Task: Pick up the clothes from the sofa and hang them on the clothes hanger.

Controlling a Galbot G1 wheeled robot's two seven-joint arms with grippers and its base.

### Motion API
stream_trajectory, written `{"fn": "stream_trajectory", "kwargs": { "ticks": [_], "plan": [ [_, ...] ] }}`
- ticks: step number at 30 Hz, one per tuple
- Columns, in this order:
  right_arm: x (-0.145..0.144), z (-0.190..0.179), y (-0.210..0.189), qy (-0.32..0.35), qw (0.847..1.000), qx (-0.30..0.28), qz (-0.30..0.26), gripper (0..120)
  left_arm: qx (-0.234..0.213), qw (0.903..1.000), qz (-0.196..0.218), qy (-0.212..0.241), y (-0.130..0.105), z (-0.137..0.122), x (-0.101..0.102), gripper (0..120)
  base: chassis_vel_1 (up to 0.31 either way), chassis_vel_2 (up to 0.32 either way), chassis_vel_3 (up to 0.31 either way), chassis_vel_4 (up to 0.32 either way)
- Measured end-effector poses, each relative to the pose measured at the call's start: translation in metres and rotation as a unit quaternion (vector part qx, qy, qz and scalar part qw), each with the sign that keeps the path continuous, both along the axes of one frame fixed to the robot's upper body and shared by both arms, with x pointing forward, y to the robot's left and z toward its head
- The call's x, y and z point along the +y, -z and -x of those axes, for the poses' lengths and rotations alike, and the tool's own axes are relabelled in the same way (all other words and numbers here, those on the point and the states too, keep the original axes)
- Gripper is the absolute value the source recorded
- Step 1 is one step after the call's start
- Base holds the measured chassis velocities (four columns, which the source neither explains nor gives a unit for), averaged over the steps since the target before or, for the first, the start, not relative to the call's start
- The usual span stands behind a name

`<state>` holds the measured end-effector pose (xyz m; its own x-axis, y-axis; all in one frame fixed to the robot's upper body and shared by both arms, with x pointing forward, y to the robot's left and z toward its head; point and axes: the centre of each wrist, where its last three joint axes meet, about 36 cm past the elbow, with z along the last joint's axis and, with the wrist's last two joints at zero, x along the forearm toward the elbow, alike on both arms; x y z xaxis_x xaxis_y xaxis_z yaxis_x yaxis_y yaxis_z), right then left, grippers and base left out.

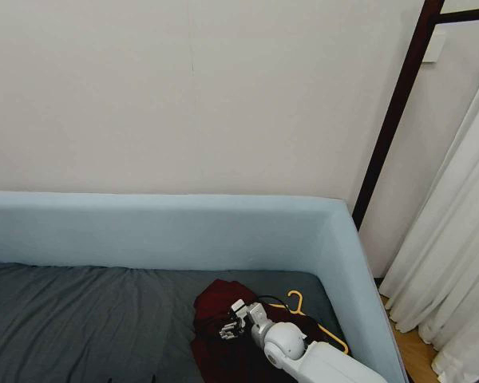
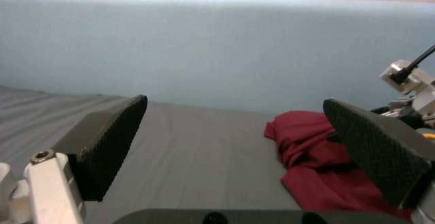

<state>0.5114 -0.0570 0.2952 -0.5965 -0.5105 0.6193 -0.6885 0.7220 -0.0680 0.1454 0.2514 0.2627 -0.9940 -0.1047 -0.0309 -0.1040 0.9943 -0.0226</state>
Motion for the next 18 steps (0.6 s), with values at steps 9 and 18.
{"fn": "stream_trajectory", "kwargs": {
  "ticks": [9,18],
  "plan": [
    [0.021,-0.016,0.019,-0.013,0.999,-0.014,0.035,80,-0.016,0.9996,0.008,-0.02,-0.003,-0.01,0.006,99,0.0,0.0,0.0,0.0],
    [0.02,-0.019,0.018,-0.015,0.999,-0.017,0.04,48,-0.019,0.9995,0.01,-0.022,0.0,-0.008,0.005,99,0.0,0.0,0.0,0.0]
  ]
}}
